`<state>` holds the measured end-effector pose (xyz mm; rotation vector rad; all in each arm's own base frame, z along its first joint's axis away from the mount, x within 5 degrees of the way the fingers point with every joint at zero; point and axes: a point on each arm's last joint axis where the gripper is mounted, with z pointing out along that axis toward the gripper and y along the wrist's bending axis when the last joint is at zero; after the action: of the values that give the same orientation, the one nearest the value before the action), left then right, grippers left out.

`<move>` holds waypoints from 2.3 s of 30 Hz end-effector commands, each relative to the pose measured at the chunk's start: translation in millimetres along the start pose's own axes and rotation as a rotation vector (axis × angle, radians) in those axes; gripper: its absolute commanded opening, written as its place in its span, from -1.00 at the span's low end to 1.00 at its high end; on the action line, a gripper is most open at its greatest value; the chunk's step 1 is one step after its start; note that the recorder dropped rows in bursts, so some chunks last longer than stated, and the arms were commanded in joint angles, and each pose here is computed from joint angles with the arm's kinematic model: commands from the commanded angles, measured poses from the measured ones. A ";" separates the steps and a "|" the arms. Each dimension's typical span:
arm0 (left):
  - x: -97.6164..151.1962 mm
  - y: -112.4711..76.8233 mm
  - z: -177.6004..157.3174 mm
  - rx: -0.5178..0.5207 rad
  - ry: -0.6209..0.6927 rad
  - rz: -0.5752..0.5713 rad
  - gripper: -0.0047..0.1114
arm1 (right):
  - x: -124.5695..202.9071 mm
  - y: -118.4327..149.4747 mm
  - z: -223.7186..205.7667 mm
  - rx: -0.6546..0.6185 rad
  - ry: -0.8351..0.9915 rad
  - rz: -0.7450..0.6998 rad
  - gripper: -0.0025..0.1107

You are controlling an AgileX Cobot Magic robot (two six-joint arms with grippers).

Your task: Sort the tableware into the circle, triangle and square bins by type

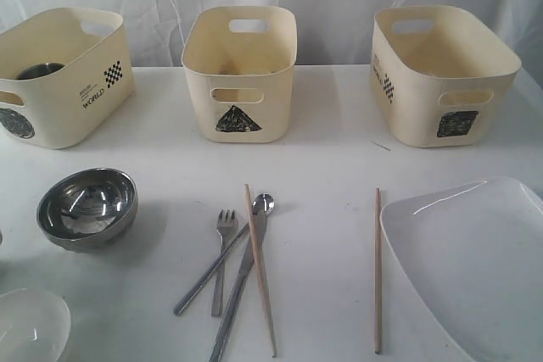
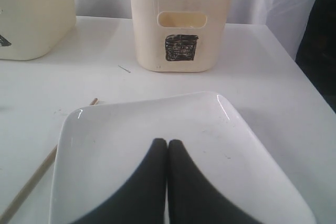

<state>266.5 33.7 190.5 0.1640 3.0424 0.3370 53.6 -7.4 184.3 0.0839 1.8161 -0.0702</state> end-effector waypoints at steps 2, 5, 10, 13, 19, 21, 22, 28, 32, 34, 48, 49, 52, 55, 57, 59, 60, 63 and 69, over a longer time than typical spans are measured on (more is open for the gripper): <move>-1.3 -1.9 12.7 0.006 0.025 0.008 0.26 | 0.9 -0.8 0.0 0.013 -0.005 -0.005 -0.96; -3.1 -2.7 16.0 0.011 0.021 0.006 -0.15 | 0.9 -0.8 0.0 0.013 -0.005 -0.005 -0.96; -4.9 -2.8 16.0 0.011 0.002 0.004 -0.91 | 0.9 -0.8 0.0 0.013 -0.005 -0.005 -0.96; -3.3 -2.2 13.4 0.009 0.007 0.002 -0.91 | 0.9 -0.8 0.0 0.013 -0.005 -0.005 -0.96; -1.2 6.1 -24.1 -0.016 -0.098 -0.028 -0.91 | 0.9 -0.8 0.0 0.013 -0.005 -0.005 -0.96; -4.1 12.4 -46.3 -0.043 -0.181 -0.036 -0.91 | 0.9 -0.8 0.0 0.013 -0.005 -0.005 -0.96; -5.7 16.6 -60.6 -0.061 -0.234 -0.042 -0.91 | 0.9 -0.8 0.0 0.013 -0.005 -0.005 -0.96; -11.9 36.7 -151.7 -0.122 -0.588 -0.109 -0.92 | 0.9 -0.8 0.0 0.013 -0.005 -0.005 -0.96; -19.3 41.3 -199.1 -0.080 -0.832 -0.164 -0.92 | 0.9 -0.8 0.0 0.013 -0.005 -0.005 -0.96; -24.3 42.5 -217.7 -0.048 -0.942 -0.191 -0.92 | 0.9 -0.8 0.0 0.013 -0.005 -0.005 -0.96; -155.8 39.3 -132.7 0.023 -1.067 -0.183 -0.92 | 0.9 -0.8 0.0 0.013 -0.005 -0.005 -0.96; -167.3 38.1 -118.0 0.035 -1.040 -0.192 -0.92 | 0.9 -0.8 0.0 0.013 -0.005 -0.005 -0.96; -193.1 35.6 -86.5 0.060 -0.985 -0.209 -0.92 | 0.9 -0.8 0.0 0.013 -0.005 -0.005 -0.96; -207.9 33.3 -65.6 0.082 -0.944 -0.226 -0.92 | 0.9 -0.8 0.0 0.013 -0.005 -0.005 -0.96; -212.0 31.9 -57.0 0.095 -0.924 -0.239 -0.83 | 0.9 -0.8 0.0 0.013 -0.005 -0.005 -0.96; -212.2 31.0 -54.4 0.110 -0.913 -0.254 -0.66 | 0.9 -0.8 0.0 0.013 -0.005 -0.005 -0.96; -211.7 30.4 -53.8 0.120 -0.904 -0.263 -0.58 | 0.9 -0.8 0.0 0.013 -0.005 -0.005 -0.96; -210.8 28.5 -52.6 0.161 -0.881 -0.304 -0.37 | 0.9 -0.8 0.0 0.013 -0.005 -0.005 -0.96; -204.8 23.7 -46.2 0.211 -0.774 -0.327 -0.32 | 0.9 -0.8 0.0 0.013 -0.005 -0.005 -0.96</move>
<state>472.5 24.2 251.0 -0.1277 2.2275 -0.0383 53.6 -7.4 184.3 0.0839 1.8161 -0.0702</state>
